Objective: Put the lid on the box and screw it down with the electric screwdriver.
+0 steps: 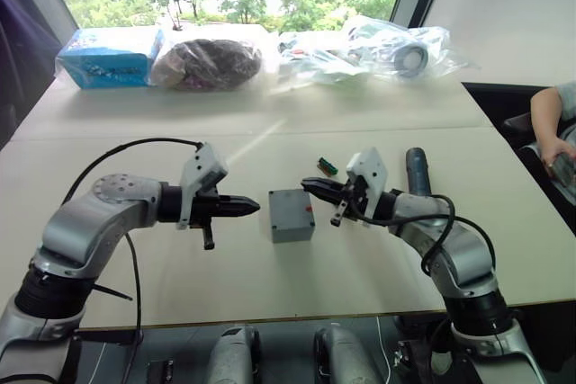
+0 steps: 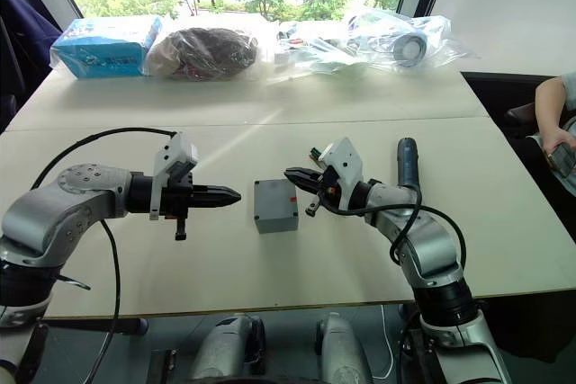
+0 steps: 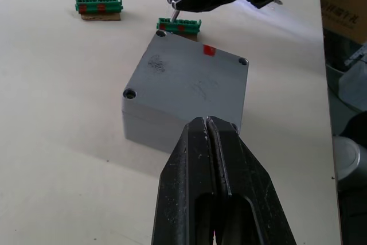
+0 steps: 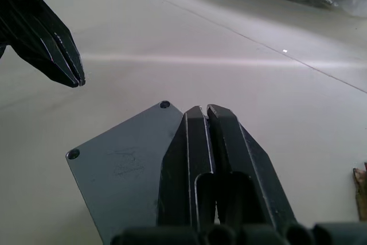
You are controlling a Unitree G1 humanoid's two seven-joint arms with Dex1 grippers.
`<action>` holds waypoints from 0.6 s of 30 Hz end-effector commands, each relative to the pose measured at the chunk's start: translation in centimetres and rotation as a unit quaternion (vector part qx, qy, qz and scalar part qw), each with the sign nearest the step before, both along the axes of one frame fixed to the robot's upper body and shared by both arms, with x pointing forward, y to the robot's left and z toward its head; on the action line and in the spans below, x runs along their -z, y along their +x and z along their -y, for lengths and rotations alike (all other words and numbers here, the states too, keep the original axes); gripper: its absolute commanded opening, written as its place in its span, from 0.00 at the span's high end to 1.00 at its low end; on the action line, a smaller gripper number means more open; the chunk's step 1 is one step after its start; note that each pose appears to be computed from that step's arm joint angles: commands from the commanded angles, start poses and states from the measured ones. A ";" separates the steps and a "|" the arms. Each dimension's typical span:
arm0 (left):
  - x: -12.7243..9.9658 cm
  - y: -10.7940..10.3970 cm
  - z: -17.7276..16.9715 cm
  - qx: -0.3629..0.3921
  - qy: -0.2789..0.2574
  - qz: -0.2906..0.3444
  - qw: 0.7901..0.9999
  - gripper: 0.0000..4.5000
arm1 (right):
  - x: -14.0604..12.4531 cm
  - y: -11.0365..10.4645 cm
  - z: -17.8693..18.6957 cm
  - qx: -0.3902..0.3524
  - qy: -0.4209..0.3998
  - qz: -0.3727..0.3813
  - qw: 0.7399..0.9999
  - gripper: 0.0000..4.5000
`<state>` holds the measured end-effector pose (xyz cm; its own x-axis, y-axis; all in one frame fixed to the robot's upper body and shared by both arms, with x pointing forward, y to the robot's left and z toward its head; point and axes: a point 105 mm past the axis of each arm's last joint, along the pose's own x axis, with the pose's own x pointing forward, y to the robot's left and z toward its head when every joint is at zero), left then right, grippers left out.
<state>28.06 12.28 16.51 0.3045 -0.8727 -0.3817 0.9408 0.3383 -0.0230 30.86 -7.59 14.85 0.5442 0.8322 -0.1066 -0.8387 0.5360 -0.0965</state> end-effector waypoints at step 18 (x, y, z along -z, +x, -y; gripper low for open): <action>-1.0 0.4 0.4 0.001 -0.003 0.030 1.000 1.00 | 0.5 0.9 -0.1 0.017 -0.005 0.010 1.000 0.99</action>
